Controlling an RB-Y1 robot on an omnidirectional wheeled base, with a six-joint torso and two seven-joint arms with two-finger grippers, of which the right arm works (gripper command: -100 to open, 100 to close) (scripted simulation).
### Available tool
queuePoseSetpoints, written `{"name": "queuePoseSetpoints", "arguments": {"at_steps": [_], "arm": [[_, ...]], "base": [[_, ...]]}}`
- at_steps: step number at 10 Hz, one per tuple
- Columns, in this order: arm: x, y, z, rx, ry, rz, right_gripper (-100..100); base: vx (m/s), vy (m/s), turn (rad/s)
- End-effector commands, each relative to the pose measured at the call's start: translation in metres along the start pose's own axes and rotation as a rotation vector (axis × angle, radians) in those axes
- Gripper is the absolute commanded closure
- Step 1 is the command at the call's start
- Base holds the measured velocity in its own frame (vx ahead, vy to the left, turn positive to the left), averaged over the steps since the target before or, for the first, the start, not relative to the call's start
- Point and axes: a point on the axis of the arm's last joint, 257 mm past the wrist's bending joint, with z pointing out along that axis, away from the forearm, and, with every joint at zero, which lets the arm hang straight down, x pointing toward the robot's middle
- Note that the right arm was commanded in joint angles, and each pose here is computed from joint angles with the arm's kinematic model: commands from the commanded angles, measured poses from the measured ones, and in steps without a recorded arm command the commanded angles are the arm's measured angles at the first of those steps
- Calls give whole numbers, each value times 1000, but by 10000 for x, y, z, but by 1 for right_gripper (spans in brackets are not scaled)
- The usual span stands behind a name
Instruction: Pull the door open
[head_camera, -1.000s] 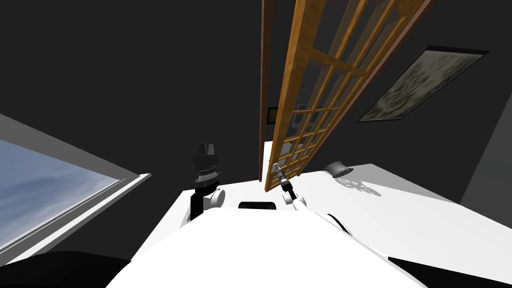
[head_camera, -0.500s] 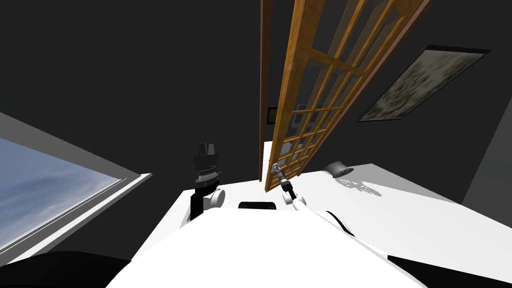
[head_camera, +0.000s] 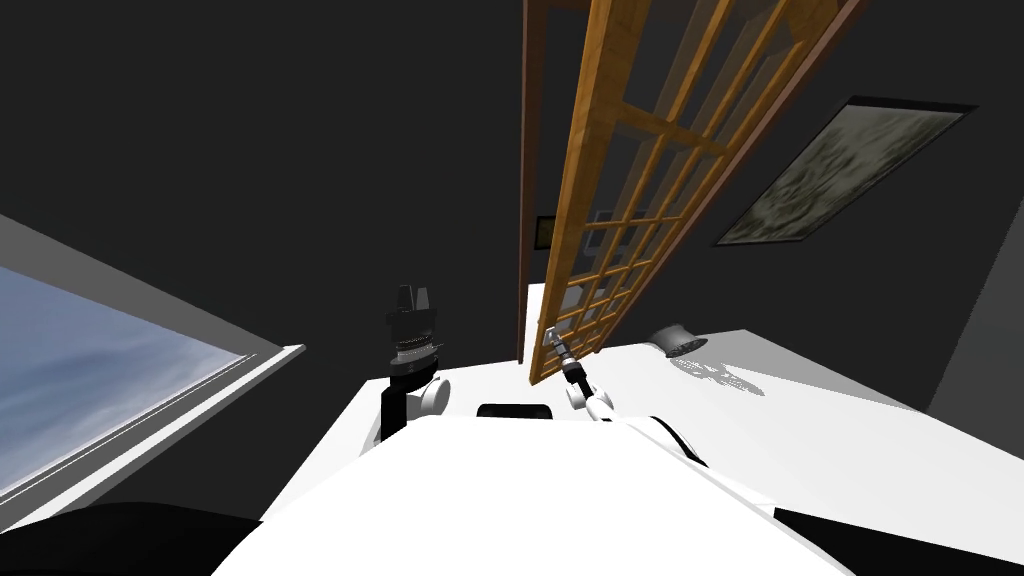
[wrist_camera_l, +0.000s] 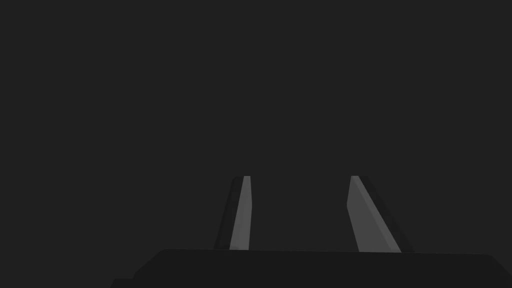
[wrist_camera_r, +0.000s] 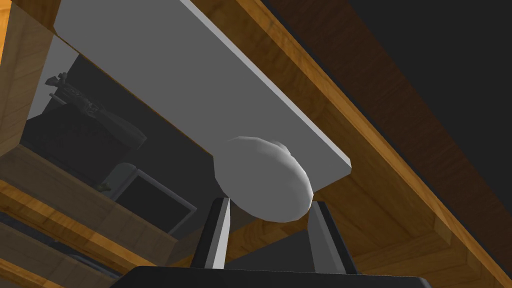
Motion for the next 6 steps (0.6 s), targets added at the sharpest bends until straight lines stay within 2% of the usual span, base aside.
{"name": "queuePoseSetpoints", "arguments": {"at_steps": [1,2,3,6], "arm": [[20,22,-23,-7,-3,40,100],[20,22,-23,-7,-3,40,100],[-7,-7,-36,0,-11,89,100],[-36,-39,-51,7,-19,154,100]], "base": [[-24,-46,90],[-17,-19,30],[-34,-20,136],[-31,-24,97]]}}
